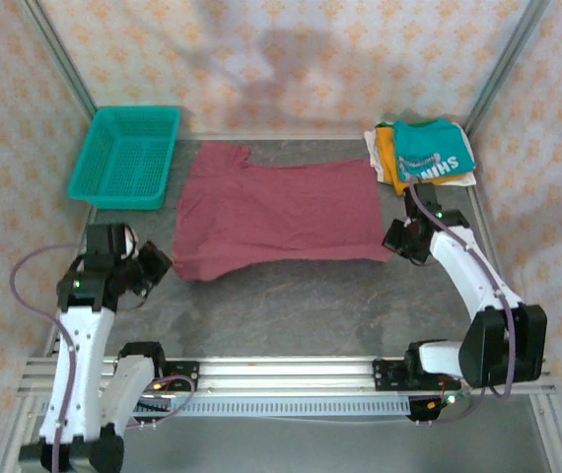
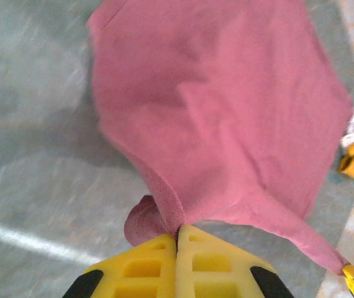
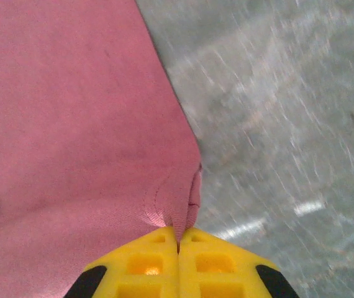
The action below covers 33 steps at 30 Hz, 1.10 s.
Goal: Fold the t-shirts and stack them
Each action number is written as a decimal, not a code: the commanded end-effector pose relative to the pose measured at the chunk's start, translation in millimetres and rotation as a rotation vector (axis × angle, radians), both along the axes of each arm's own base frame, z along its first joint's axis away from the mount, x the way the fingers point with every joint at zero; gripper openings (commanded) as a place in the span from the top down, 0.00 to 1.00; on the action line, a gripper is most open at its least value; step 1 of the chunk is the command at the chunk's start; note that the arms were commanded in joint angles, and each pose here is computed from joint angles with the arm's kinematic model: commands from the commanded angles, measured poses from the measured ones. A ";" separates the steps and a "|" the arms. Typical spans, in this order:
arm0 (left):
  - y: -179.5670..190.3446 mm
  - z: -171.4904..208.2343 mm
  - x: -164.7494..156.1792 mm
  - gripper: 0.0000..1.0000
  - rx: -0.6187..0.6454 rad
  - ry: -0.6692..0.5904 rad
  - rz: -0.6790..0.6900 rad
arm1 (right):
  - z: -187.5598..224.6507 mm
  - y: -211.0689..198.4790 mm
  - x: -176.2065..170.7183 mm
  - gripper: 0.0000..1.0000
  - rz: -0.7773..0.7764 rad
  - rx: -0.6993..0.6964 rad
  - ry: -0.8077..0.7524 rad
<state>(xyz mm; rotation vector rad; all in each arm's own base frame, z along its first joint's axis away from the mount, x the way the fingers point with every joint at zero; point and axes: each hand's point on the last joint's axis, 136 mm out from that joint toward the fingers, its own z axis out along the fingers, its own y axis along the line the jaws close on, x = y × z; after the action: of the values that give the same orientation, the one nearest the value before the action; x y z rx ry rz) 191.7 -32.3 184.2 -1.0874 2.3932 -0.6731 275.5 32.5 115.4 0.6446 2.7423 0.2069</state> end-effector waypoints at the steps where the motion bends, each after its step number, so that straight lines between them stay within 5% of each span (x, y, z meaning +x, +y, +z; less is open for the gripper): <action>1: -5.8 -38.0 -49.4 1.00 -0.056 0.183 0.063 | -17.4 -4.0 -27.4 1.00 -0.011 -0.016 0.083; 11: -20.4 -91.0 -80.4 1.00 -0.136 0.273 0.074 | -12.3 -5.9 -8.6 1.00 0.005 -0.042 0.056; 14: -24.4 -93.3 -61.5 1.00 -0.180 0.227 0.082 | -12.4 -2.8 -0.9 1.00 0.017 -0.031 0.051; 24: -19.0 -18.2 19.1 1.00 -0.108 0.097 -0.050 | 5.7 -3.9 28.7 1.00 0.026 -0.054 0.003; 33: -1.5 -22.8 59.8 1.00 -0.052 0.106 -0.058 | 11.4 -0.6 72.7 1.00 0.047 -0.064 -0.021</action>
<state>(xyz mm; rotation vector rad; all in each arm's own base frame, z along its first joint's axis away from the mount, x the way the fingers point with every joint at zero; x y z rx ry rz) 234.9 -44.1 150.2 -1.1853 2.5539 -0.7508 332.2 35.2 122.7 0.5929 2.7534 0.1738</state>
